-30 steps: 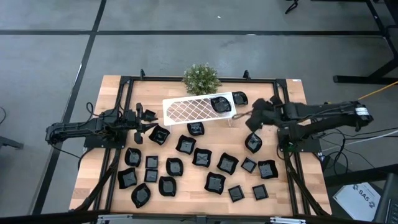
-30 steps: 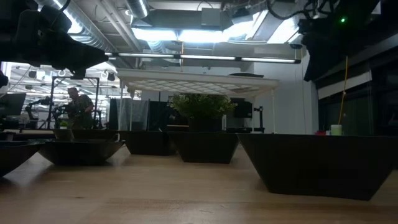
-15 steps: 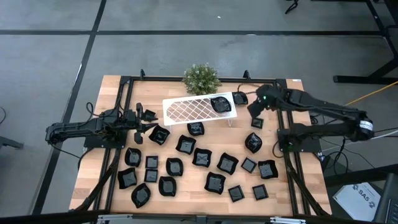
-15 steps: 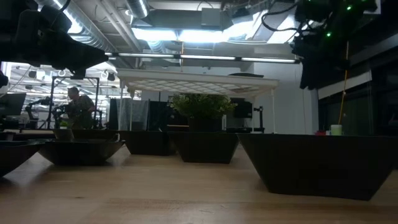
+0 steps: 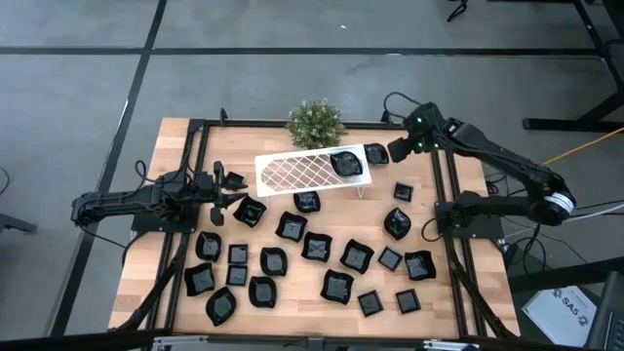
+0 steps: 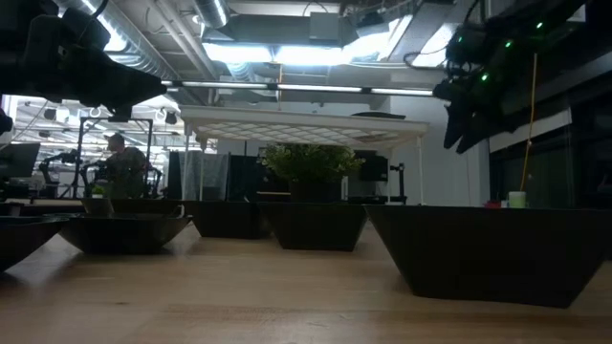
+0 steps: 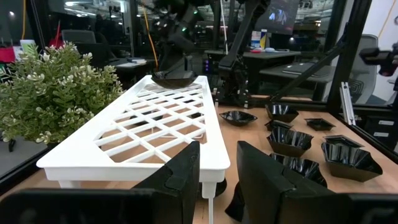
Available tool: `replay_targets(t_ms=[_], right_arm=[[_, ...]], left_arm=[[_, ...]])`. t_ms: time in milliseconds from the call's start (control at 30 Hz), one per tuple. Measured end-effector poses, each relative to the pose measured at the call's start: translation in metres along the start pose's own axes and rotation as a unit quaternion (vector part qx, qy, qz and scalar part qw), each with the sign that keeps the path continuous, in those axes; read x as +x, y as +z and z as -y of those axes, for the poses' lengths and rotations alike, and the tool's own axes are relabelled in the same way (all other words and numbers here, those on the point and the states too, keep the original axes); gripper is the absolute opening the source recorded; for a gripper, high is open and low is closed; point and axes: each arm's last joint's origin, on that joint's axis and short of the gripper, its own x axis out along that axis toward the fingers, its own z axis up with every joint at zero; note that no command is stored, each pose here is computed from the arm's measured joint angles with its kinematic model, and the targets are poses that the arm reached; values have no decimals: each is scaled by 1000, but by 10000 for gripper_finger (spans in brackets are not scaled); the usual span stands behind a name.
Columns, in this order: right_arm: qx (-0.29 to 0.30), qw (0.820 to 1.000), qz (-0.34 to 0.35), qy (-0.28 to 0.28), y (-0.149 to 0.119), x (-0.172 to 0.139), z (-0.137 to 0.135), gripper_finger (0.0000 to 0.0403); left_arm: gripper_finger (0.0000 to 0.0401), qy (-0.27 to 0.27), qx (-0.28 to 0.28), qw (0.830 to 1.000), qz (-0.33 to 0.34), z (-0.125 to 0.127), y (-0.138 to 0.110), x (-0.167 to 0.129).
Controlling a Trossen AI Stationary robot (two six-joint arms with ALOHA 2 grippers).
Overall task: Pick & Place Mini shaped plates
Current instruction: Stack the leaf shaped plate on top of the leaf-shaped plate on the shelf
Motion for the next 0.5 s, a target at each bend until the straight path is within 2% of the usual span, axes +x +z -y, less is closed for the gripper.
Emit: replay_targets(t_ms=[200, 500], right_arm=[[-5, 999, -47, 24, 7, 37, 8, 182], [6, 996, -84, 9, 8, 73, 22, 182]], left_arm=[[100, 0, 0, 1000, 0, 0, 0, 0], [100, 0, 0, 1000, 0, 0, 0, 0]])
